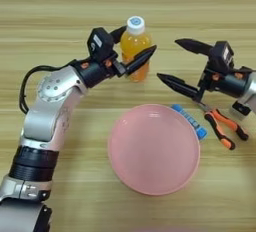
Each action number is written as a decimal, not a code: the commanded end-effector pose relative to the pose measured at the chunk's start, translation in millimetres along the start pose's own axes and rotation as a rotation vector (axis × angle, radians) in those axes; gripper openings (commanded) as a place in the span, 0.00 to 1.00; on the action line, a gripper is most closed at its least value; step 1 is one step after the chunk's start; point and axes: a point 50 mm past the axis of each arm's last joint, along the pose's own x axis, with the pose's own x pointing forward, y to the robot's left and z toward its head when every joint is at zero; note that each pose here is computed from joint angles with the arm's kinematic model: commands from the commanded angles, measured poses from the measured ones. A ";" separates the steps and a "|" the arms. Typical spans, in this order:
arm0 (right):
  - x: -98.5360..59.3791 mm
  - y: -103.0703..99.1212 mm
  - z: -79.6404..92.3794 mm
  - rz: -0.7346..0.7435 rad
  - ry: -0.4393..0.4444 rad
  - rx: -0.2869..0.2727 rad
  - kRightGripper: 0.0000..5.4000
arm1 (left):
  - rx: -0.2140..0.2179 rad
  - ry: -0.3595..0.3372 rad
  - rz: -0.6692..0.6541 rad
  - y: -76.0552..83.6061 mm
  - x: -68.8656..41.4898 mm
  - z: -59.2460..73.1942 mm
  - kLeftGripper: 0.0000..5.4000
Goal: Move the objects on the table
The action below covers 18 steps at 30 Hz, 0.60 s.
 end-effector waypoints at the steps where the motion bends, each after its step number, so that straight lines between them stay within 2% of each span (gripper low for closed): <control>1: 11.2 -0.4 3.3 0.042 0.024 -0.040 1.00 | -0.015 -0.045 -0.065 -8.2 8.8 12.0 0.66; 10: 25.7 6.2 -0.7 0.081 0.055 -0.081 1.00 | -0.039 -0.047 -0.112 -19.6 13.8 12.2 0.66; 18: 35.7 6.9 -2.5 0.079 0.063 -0.100 1.00 | -0.040 -0.058 -0.131 -25.6 15.5 14.5 0.66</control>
